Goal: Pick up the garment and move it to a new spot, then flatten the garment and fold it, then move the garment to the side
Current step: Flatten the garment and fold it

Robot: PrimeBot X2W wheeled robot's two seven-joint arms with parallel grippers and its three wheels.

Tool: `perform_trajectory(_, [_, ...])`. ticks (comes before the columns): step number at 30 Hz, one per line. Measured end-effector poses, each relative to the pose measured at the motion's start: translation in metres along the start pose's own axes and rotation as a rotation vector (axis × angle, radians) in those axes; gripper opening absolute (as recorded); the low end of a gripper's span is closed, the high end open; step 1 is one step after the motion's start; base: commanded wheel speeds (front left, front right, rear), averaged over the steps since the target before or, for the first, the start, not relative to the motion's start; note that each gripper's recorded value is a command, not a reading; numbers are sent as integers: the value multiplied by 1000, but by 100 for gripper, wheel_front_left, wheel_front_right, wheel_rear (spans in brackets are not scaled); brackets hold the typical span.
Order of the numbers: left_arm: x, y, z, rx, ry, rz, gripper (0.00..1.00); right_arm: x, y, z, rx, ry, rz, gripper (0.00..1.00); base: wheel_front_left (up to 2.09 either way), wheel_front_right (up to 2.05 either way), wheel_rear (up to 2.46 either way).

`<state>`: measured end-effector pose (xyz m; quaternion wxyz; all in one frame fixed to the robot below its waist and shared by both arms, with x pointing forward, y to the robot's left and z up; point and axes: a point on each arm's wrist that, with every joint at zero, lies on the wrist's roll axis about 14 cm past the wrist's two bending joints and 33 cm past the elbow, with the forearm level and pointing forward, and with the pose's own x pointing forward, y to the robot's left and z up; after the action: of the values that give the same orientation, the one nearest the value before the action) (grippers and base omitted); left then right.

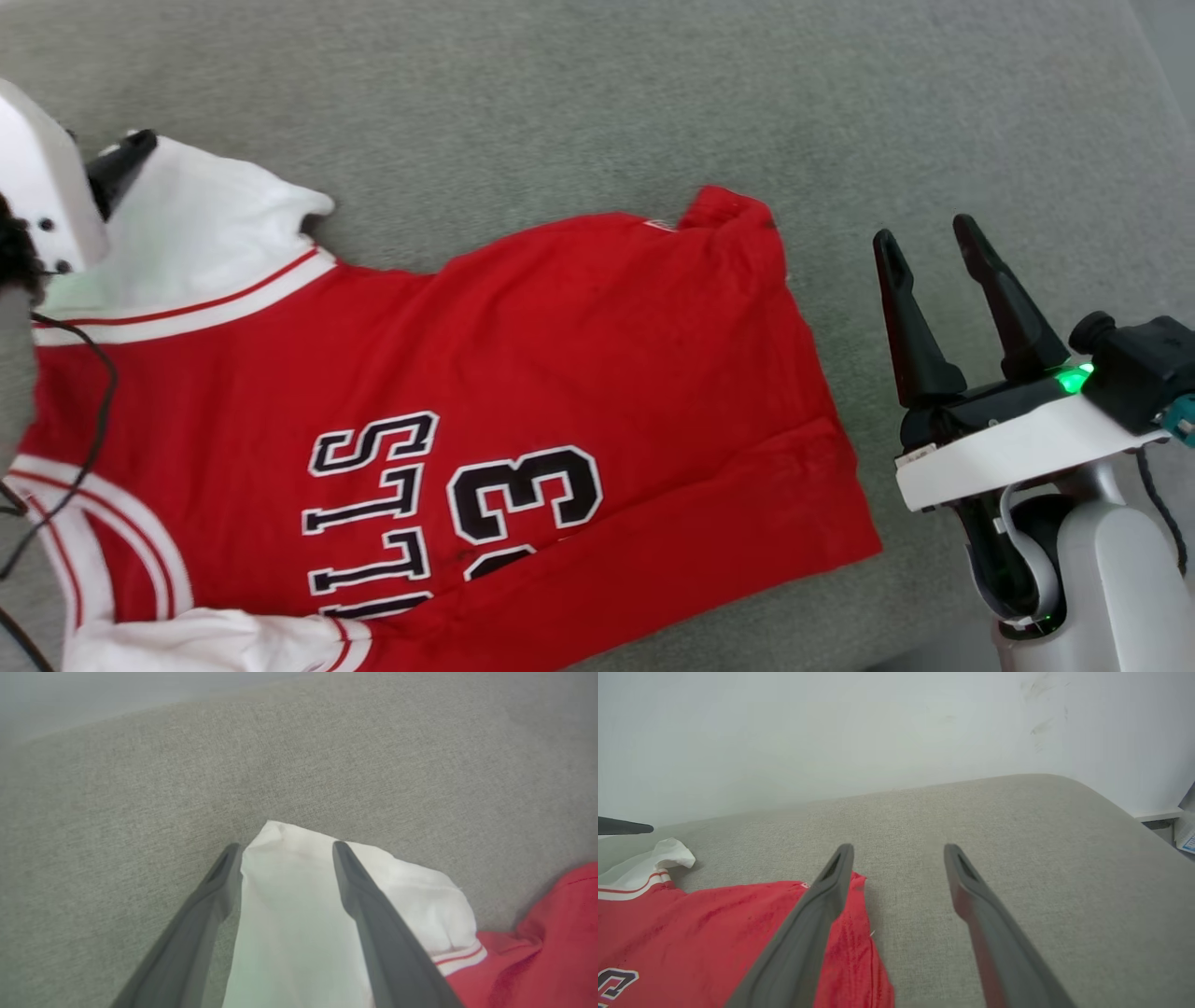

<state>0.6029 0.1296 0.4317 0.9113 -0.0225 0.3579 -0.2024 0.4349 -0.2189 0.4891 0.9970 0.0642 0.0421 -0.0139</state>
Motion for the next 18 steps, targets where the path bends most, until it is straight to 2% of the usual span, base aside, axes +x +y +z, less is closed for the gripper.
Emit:
perform_trajectory(7, [28,13,-37,-53,227,24,100,-11,-21,-16,39,27,-67,100,0,0,0])
perform_trajectory(13, [33,13,-60,-102,377,26,100,-17,-31,-25,60,47,-102,100,0,0,0])
perform_trajectory(15, [32,11,-63,-123,402,23,0,-18,-32,-27,72,50,-105,100,0,0,0])
perform_trajectory(18, [31,5,-65,-166,413,8,0,-18,-29,-31,91,63,-98,100,0,0,0])
